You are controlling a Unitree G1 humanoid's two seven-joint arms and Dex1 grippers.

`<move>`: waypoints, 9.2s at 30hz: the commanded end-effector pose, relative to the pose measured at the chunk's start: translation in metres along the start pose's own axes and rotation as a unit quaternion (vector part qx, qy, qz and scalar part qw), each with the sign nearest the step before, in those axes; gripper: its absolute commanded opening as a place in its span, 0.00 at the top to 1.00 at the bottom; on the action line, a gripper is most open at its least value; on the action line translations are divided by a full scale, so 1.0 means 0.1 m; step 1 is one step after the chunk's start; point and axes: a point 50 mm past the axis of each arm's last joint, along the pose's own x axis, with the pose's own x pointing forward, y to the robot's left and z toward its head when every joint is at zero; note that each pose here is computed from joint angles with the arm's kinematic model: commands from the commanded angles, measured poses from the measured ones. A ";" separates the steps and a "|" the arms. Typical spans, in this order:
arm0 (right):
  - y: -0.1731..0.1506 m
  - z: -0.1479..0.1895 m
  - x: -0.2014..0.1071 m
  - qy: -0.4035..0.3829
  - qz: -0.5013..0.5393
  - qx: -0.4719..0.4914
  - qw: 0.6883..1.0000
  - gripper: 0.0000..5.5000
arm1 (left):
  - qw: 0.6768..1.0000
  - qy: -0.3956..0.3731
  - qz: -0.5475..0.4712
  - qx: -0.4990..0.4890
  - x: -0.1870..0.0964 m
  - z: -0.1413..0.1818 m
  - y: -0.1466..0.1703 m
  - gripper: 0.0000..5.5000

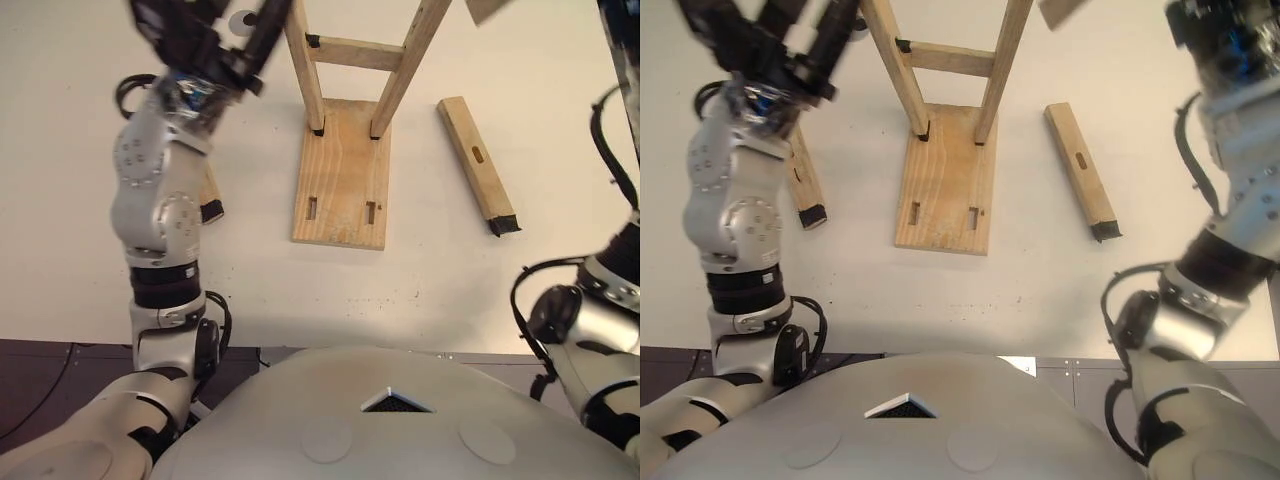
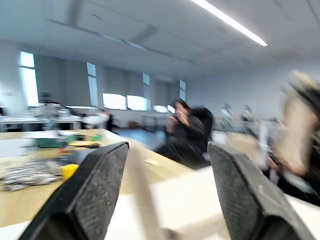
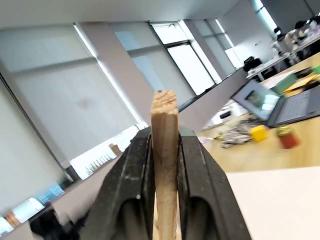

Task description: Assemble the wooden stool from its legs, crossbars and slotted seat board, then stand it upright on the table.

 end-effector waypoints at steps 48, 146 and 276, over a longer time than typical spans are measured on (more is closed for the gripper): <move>-0.49 -1.33 -0.87 0.173 -0.104 -0.226 0.953 0.93 | 0.990 0.053 0.131 0.012 -0.35 -0.17 0.33 0.47; -0.73 -0.74 -0.80 0.300 -0.102 -0.189 0.929 0.63 | 0.986 0.062 0.152 0.000 -0.44 -0.30 0.32 0.47; -0.08 -0.37 -0.32 0.380 0.232 -0.057 0.894 0.02 | 0.934 0.026 -0.250 -0.254 0.32 0.00 -0.56 0.63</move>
